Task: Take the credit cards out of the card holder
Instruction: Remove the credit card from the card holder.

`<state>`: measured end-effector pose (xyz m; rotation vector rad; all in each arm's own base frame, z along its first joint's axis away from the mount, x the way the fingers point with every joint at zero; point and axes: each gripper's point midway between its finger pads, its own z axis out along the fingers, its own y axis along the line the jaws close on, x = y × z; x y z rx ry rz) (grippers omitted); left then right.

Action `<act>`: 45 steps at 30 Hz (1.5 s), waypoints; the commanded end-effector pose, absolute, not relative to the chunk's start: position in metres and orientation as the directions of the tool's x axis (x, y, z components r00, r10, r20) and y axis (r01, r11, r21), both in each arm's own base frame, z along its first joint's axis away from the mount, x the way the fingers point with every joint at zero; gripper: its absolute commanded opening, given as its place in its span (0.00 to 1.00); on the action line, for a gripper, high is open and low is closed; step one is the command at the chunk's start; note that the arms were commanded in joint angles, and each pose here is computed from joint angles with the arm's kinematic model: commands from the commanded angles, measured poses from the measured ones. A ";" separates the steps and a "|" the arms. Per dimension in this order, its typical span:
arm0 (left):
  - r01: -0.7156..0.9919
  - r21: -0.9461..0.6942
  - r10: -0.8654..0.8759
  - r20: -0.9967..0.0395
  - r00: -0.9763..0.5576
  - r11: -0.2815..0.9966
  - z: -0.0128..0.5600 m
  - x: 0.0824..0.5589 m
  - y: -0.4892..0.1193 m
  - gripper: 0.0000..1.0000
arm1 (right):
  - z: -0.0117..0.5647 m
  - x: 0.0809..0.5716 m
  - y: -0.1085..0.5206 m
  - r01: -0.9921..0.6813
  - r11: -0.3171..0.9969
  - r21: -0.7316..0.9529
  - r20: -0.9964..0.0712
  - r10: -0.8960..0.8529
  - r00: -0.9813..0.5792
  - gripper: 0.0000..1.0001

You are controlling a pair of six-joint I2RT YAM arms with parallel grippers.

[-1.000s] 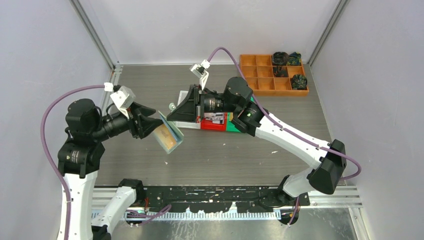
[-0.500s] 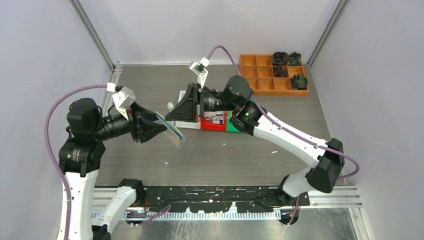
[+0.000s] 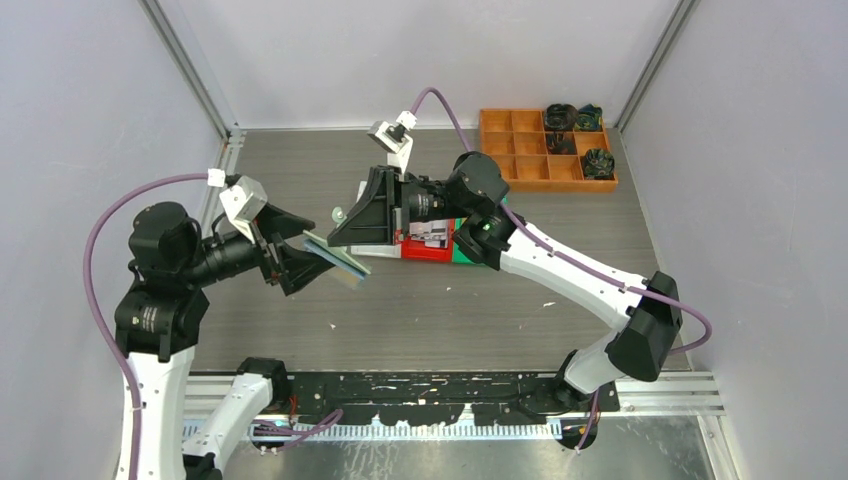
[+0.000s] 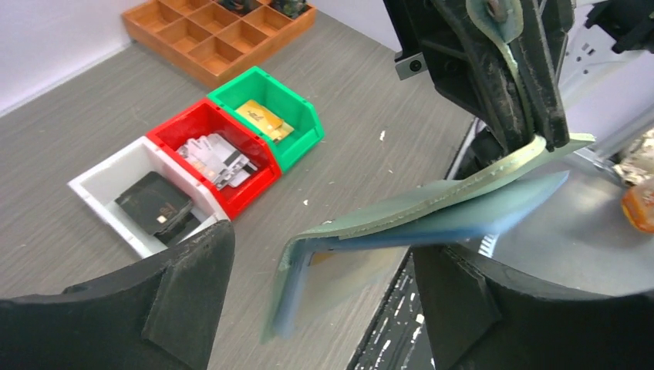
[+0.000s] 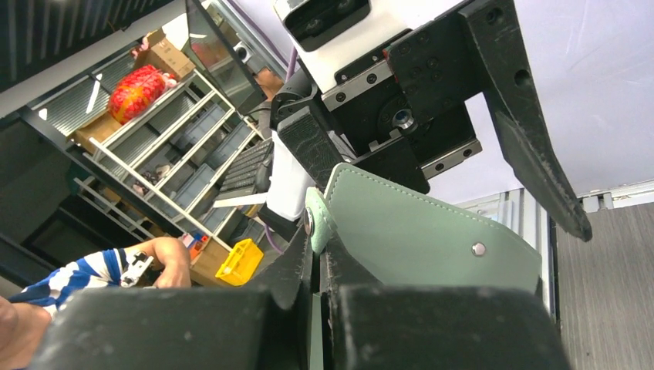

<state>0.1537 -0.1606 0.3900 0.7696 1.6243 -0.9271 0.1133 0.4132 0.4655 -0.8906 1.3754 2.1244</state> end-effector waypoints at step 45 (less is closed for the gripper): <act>0.889 -0.318 -0.074 -0.947 -0.312 0.329 0.418 0.119 -0.177 0.00 | 0.489 0.160 0.375 -0.743 -0.301 0.598 -0.736 0.159 -0.657 0.73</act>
